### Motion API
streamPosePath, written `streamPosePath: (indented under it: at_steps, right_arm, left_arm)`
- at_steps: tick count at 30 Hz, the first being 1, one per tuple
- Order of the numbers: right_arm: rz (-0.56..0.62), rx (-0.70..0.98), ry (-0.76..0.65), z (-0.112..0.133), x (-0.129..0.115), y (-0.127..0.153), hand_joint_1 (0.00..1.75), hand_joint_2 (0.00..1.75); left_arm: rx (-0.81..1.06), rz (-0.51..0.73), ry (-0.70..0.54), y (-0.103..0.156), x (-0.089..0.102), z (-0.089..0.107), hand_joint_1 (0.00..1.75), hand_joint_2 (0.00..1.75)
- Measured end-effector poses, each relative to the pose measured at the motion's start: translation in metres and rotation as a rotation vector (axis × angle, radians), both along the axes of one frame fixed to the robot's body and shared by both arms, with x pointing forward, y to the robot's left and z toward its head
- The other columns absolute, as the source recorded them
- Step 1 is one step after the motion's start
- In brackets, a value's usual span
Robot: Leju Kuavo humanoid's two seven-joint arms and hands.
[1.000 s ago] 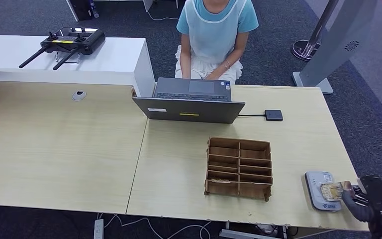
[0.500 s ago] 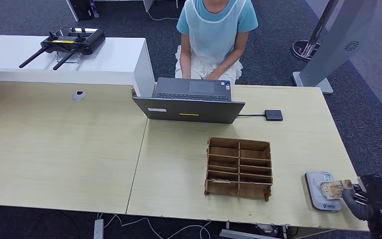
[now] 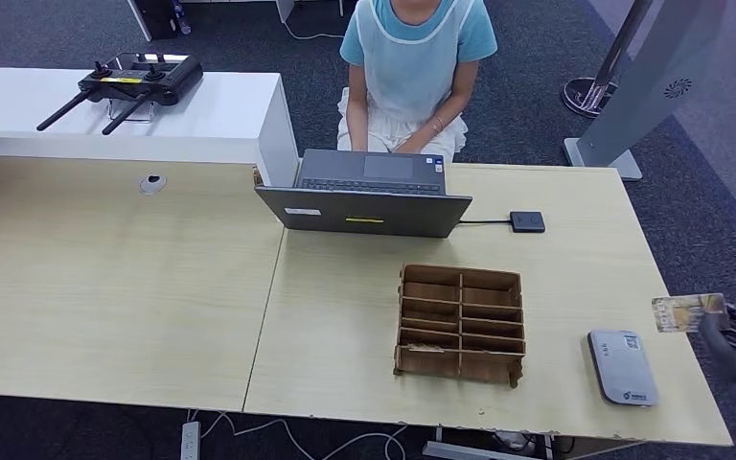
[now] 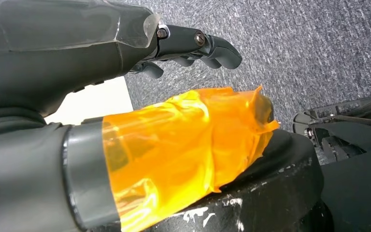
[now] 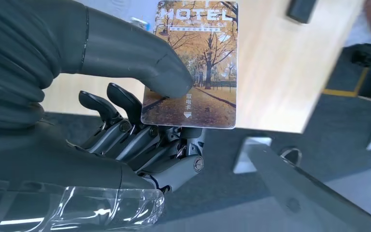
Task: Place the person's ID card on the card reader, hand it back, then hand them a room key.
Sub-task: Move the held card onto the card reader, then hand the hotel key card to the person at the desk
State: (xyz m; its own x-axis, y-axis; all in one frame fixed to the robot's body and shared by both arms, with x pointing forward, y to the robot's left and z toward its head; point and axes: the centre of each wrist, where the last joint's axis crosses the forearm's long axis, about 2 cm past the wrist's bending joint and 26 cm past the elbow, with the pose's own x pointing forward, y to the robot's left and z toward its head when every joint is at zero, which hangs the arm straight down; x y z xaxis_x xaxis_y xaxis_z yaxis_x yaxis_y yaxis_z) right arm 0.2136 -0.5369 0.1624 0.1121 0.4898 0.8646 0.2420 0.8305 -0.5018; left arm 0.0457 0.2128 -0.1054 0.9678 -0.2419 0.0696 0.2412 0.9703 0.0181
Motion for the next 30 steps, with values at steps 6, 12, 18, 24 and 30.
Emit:
streamPosePath:
  at_steps: [6,12,18,24,30]
  right_arm:
    - [0.012,-0.120,-0.135,0.050,0.023,0.000,1.75,1.75]
    - [0.039,-0.214,-0.205,0.080,0.044,0.009,1.75,1.75]
    - [0.020,-0.345,-0.247,0.094,0.059,0.019,1.75,1.75]
    - [0.000,-0.518,-0.337,0.134,0.108,0.052,1.75,1.75]
    - [0.002,-0.686,-0.413,0.176,0.163,0.098,1.75,1.75]
  left_arm:
    - [-0.001,0.002,-0.002,0.000,0.000,0.000,0.00,0.00]
    - [-0.003,0.003,-0.004,0.000,0.000,0.000,0.00,0.00]
    - [-0.005,0.001,-0.006,0.000,0.001,0.000,0.00,0.00]
    - [-0.012,-0.032,-0.006,-0.001,0.003,0.000,0.00,0.00]
    - [-0.015,-0.105,-0.020,-0.001,0.006,0.001,0.00,0.00]
